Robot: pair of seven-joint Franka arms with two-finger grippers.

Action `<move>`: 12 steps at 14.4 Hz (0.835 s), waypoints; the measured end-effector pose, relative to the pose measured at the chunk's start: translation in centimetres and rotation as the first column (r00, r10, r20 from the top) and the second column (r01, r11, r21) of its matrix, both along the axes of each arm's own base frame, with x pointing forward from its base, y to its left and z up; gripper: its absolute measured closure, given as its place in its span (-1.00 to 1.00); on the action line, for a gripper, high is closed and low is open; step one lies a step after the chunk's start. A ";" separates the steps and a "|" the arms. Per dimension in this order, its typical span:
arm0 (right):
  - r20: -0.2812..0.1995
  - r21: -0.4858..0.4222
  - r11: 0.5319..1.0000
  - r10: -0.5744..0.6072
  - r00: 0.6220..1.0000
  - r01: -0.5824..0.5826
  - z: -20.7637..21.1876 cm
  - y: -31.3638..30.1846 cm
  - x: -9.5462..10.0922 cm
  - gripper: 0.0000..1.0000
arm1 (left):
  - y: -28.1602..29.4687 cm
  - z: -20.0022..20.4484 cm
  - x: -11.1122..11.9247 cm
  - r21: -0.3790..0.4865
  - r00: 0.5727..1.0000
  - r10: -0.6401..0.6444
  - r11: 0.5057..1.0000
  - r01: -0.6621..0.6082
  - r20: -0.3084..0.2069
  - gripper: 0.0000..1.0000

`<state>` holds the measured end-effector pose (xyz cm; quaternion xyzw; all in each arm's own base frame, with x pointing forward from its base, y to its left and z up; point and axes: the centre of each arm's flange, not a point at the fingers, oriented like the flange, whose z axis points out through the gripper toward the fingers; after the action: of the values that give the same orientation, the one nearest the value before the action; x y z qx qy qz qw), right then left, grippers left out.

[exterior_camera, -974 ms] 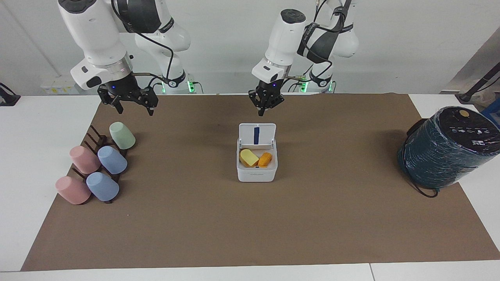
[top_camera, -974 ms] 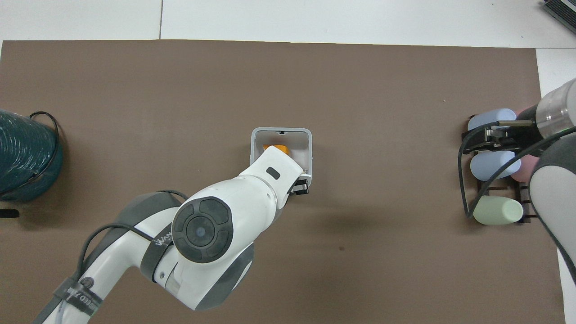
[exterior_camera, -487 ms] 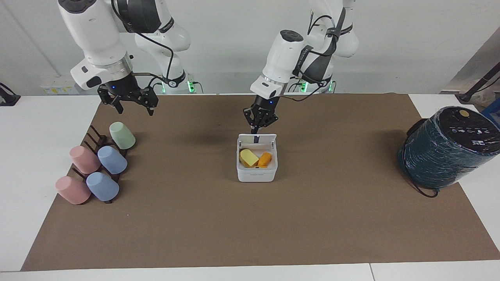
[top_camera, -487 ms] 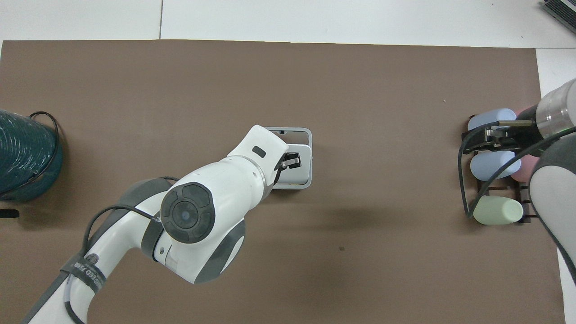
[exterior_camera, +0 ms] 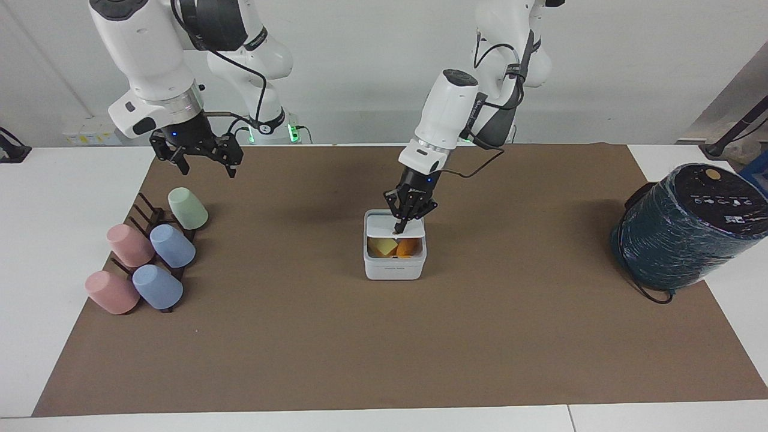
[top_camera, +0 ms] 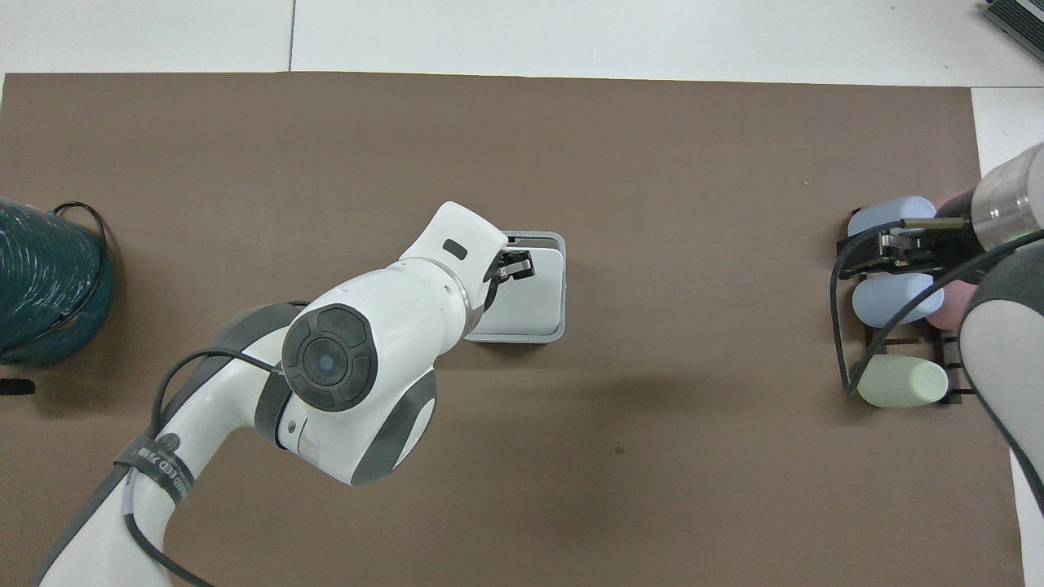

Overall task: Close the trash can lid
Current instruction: 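Push the raised lid down over the bin with the left gripper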

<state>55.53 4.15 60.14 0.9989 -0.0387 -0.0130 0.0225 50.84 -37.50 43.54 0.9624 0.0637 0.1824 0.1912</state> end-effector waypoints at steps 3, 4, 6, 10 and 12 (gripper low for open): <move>0.000 0.000 1.000 0.000 1.000 0.000 0.0 0.0 0.0 -1.00 | -0.5 -1.9 0.8 -0.004 1.000 0.004 1.000 -0.004 0.009 0.98; 0.000 0.000 1.000 0.000 1.000 0.000 0.0 0.0 0.0 -1.00 | -0.6 -2.1 1.1 -0.003 1.000 0.005 1.000 -0.005 0.008 0.98; 0.000 0.000 1.000 0.000 1.000 0.000 0.0 0.0 0.0 -1.00 | -0.4 -2.6 1.9 0.006 1.000 -0.002 1.000 0.002 0.012 0.98; 0.000 0.000 1.000 0.000 1.000 0.000 0.0 0.0 0.0 -1.00 | 0.0 -3.4 2.6 0.029 0.999 -0.034 0.999 0.034 0.024 0.98; 0.000 0.000 1.000 0.000 1.000 0.000 0.0 0.0 0.0 -1.00 | 0.0 -3.7 2.8 0.028 0.999 -0.038 0.999 0.037 0.031 0.98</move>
<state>55.53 4.15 60.14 0.9989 -0.0387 -0.0130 0.0225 53.62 -37.52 39.80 0.9629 0.0403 0.1949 0.1821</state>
